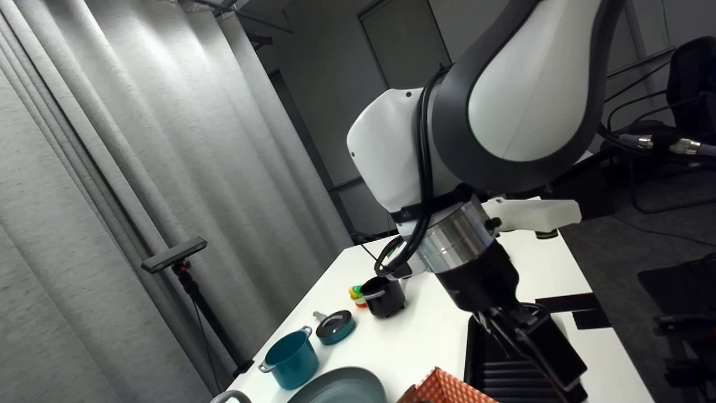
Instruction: Put the purple object in the grey plate
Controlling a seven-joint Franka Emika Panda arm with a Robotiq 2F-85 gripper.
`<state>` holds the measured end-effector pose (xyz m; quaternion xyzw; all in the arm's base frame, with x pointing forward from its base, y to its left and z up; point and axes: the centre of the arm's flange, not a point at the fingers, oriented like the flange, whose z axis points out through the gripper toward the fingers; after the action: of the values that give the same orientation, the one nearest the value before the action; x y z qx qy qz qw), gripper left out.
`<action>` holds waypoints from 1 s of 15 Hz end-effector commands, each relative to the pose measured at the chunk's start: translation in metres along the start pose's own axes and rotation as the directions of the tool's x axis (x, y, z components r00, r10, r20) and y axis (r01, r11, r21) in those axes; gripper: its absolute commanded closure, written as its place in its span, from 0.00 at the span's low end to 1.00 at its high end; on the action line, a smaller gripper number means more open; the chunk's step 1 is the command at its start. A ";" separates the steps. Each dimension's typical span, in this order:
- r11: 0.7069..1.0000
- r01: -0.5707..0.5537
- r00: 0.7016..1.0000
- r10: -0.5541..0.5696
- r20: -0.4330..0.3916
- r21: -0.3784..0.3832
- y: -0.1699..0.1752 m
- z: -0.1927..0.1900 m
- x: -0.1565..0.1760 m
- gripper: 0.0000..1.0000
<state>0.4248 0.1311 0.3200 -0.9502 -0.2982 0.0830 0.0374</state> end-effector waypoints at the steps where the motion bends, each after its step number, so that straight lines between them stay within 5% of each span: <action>1: 1.000 0.000 1.000 0.000 0.000 0.000 0.000 0.000 0.000 0.00; 15: 0.992 0.120 0.986 -0.123 -0.111 -0.032 -0.004 0.023 0.069 0.00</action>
<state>0.4568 0.1588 0.3065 -0.9417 -0.3331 0.0272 0.0380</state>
